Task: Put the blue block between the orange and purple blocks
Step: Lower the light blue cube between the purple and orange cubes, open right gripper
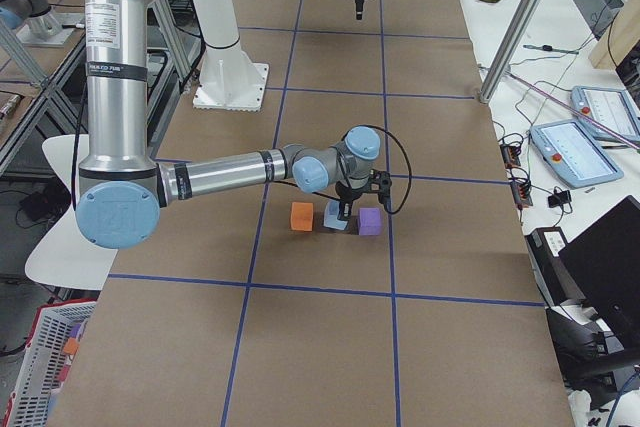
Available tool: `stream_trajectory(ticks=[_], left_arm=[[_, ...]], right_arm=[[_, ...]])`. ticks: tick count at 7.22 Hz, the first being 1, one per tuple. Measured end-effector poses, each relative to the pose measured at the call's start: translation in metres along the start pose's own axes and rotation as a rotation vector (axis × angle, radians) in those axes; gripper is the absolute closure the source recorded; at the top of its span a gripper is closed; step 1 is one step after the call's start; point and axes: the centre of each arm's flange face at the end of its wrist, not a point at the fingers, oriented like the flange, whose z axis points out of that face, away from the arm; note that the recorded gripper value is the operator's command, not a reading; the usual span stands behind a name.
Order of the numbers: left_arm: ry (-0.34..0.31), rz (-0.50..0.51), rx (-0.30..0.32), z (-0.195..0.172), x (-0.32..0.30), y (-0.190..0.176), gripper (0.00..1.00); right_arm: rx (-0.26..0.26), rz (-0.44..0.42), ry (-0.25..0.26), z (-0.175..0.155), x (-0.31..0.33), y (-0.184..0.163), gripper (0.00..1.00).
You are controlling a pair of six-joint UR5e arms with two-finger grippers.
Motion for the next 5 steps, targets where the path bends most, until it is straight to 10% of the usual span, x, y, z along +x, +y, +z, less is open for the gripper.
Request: stream_trajectory(ticks=[5], left_arm=[[0.013, 0.005, 0.007, -0.009, 0.004, 0.003, 0.00]], right_arm=[[-0.020, -0.009, 0.026, 0.018, -0.004, -0.001, 0.31]])
